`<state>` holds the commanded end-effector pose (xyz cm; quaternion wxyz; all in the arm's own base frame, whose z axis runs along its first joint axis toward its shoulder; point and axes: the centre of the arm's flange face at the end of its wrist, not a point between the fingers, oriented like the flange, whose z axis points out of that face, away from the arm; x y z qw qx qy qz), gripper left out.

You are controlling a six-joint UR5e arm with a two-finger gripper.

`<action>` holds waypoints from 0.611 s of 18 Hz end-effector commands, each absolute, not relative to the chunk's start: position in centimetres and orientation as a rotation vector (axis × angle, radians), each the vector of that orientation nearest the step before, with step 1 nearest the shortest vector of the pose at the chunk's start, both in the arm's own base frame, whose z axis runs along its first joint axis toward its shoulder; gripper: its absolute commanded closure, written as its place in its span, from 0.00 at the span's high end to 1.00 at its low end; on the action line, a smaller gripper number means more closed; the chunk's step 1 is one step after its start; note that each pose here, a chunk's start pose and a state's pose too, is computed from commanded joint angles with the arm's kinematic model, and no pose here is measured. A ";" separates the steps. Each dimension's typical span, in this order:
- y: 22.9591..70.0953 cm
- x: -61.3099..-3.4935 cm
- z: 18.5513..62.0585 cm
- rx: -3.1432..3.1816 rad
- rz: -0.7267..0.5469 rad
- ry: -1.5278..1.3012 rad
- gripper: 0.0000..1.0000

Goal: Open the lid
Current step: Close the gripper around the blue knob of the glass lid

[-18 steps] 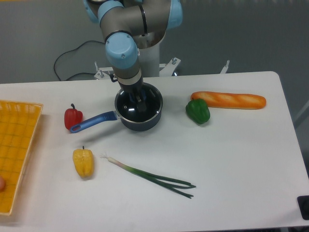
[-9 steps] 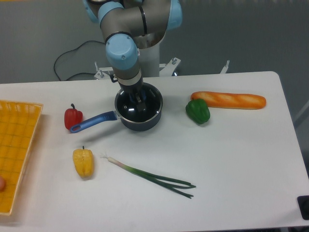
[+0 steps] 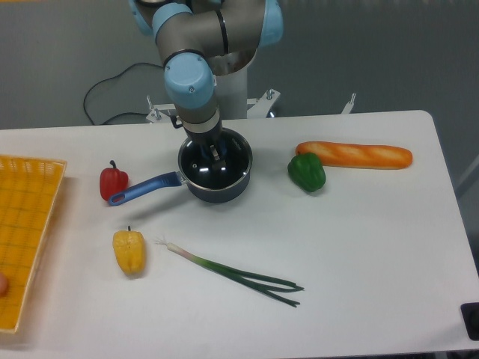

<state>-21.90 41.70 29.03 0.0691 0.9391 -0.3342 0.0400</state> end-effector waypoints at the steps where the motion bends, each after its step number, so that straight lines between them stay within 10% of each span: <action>1: 41.7 -21.9 29.1 2.827 0.119 -1.008 0.61; 11: 42.2 -22.7 30.3 2.839 0.095 -1.004 0.55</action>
